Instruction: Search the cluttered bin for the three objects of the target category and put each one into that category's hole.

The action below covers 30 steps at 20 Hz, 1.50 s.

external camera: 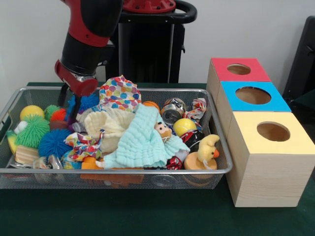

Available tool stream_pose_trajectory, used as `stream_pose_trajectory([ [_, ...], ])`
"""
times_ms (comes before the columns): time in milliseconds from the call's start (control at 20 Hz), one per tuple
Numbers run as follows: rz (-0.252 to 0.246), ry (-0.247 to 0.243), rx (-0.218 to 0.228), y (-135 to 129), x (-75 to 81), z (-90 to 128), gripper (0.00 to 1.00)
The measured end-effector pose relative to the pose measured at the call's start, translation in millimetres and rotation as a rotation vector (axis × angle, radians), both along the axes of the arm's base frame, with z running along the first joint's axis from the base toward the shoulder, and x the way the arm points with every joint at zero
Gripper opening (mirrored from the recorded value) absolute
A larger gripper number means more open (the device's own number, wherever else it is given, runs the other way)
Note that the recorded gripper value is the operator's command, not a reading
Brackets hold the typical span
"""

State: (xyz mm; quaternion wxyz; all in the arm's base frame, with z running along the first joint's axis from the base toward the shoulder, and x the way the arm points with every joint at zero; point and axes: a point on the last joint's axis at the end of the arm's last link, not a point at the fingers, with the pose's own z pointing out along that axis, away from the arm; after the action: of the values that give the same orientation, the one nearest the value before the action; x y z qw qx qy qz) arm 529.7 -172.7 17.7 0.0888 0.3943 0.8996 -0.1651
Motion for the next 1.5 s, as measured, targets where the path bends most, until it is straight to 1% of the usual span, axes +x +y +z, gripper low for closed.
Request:
stream_pose_trajectory([
  [250,-0.008,0.013,0.007,2.6,2.8,9.8,1.00],
  [300,-0.009,0.011,0.007,5.2,6.5,15.3,1.00],
  [450,-0.006,0.003,0.005,9.8,12.3,20.4,1.00],
  [650,-0.005,-0.004,0.004,11.6,16.0,21.3,1.00],
  [1250,-0.011,-0.007,0.003,7.0,16.7,21.7,1.00],
  [1500,-0.009,-0.011,0.001,5.9,19.9,21.7,1.00],
])
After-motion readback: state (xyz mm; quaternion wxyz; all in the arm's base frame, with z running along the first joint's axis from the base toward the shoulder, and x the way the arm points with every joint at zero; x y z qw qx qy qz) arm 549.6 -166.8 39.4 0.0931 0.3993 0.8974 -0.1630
